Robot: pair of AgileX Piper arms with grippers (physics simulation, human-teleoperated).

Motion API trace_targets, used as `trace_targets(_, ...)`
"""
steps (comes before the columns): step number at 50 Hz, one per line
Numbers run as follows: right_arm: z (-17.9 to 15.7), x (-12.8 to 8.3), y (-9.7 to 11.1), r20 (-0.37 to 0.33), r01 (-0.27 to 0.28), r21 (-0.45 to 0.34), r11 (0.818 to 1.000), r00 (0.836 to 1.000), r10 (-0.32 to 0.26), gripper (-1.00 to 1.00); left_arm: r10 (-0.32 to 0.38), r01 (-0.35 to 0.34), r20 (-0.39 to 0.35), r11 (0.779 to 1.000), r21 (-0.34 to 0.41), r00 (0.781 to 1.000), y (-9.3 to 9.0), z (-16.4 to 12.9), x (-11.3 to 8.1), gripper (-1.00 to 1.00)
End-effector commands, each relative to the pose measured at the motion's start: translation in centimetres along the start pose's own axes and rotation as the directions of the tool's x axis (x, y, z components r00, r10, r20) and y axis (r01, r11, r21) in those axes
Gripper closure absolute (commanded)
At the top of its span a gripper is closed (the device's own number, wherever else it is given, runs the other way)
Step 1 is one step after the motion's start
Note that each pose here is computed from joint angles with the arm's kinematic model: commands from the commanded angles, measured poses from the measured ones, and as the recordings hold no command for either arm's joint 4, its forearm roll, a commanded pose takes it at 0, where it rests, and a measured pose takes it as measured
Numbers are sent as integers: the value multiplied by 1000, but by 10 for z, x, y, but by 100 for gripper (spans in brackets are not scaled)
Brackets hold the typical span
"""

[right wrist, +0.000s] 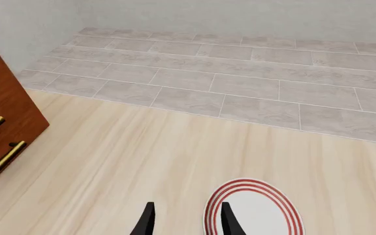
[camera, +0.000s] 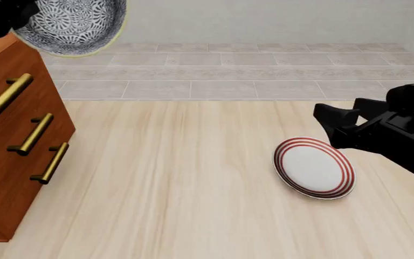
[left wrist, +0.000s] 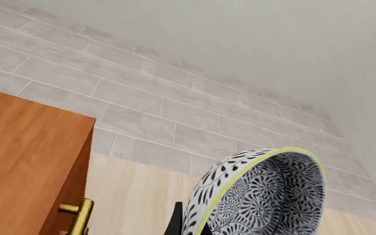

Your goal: Put the bowl on top of the cabinet.

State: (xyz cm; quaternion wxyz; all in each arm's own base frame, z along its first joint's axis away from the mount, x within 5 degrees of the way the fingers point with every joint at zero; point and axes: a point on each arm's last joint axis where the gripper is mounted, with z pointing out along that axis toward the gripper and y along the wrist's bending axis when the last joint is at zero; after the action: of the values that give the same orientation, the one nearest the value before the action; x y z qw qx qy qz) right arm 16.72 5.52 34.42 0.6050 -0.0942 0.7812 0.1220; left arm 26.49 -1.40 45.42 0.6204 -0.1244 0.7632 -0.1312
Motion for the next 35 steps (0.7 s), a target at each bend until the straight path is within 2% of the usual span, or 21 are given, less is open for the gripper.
trace_targets(1, -1, 0, 0, 0, -1, -1, 1000, 1000, 1, -100, -89, 90, 41, 995, -38, 995, 12, -19, -9, 100)
trace_targets(7, -2, 0, 0, 2, -2, -2, 1000, 1000, 2, -100, -140, 144, 69, 988, -57, 988, 22, -22, -4, 100)
trace_targets(15, -1, 1, 1, -1, -3, -5, 1000, 1000, 3, -100, -192, 214, 158, 966, -142, 969, 53, -26, -6, 100)
trace_targets(23, 0, 2, 1, -3, -3, -6, 1000, 1000, 3, -100, -216, 247, 180, 954, -172, 959, 65, -26, -4, 100)
trace_targets(25, 2, 3, 1, -6, -3, -5, 1000, 1000, 3, -100, -239, 277, 199, 941, -193, 950, 74, -26, -1, 100)
trace_targets(29, 2, 3, 1, -7, -3, -6, 1000, 1000, 3, -100, -238, 281, 210, 938, -205, 948, 78, -28, -1, 100)
trace_targets(35, 2, 3, 1, -7, -4, -5, 1000, 1000, 4, -100, -271, 325, 238, 918, -227, 933, 89, -28, 4, 100)
